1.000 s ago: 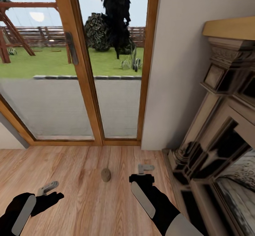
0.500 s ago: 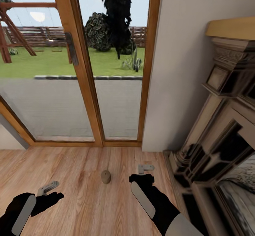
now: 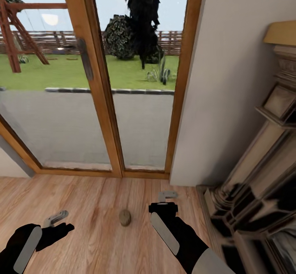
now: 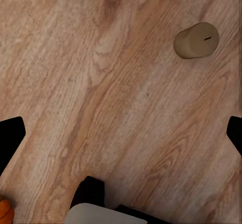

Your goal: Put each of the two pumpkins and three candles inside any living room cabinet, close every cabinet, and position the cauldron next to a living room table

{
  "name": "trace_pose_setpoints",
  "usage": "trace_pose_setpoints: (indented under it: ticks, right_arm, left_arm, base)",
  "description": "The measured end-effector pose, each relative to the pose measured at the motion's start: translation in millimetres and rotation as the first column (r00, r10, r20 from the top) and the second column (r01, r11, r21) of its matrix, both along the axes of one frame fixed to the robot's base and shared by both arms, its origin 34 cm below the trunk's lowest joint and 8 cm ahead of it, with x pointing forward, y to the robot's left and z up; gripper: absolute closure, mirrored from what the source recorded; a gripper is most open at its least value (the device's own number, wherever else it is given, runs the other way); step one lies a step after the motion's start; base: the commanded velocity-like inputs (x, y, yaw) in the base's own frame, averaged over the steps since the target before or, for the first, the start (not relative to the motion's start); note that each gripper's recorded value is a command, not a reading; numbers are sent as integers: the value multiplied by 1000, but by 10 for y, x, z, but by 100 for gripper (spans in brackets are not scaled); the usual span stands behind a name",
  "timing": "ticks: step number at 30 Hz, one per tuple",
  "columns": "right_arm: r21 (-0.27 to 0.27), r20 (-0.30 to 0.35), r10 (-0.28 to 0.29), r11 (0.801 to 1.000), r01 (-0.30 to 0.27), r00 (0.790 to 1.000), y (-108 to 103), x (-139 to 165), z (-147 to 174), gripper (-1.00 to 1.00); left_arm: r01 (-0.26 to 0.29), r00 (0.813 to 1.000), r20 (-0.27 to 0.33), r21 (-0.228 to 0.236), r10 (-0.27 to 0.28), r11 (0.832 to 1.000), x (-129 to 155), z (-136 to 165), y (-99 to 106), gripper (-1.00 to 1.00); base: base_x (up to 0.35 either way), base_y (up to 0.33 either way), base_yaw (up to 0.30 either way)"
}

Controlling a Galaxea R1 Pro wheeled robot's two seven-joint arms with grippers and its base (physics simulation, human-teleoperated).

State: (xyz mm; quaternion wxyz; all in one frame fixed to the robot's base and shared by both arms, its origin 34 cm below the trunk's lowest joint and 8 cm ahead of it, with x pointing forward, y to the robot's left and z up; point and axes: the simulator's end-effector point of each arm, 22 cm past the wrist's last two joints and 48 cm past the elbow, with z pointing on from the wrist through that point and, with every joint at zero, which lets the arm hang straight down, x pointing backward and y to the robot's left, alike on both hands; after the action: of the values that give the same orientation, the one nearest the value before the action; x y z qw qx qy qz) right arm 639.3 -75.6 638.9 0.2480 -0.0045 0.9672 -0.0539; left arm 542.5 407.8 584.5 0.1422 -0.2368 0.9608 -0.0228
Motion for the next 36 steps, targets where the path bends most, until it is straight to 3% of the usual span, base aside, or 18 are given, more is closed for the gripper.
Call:
trace_pose_setpoints:
  ticks: [9, 21, 36]
  right_arm:
    - [-1, 2, 3, 1000, -3, 1000, 4, 1, 12, -100]
    - [-1, 8, 2, 1000, -2, 1000, 4, 11, 40, -100]
    - [0, 9, 3, 1000, -3, 1000, 8, 13, 49, -100]
  left_arm:
    - [0, 1000, 2, 0, 0, 1000, 6, 10, -1, -100]
    - [0, 1000, 8, 0, 0, 1000, 18, 32, -1, -100]
    - [0, 1000, 10, -1, 0, 1000, 22, 39, -3, -100]
  base:
    - [294, -43, 198]
    - [65, -3, 260]
    - [142, 0, 52]
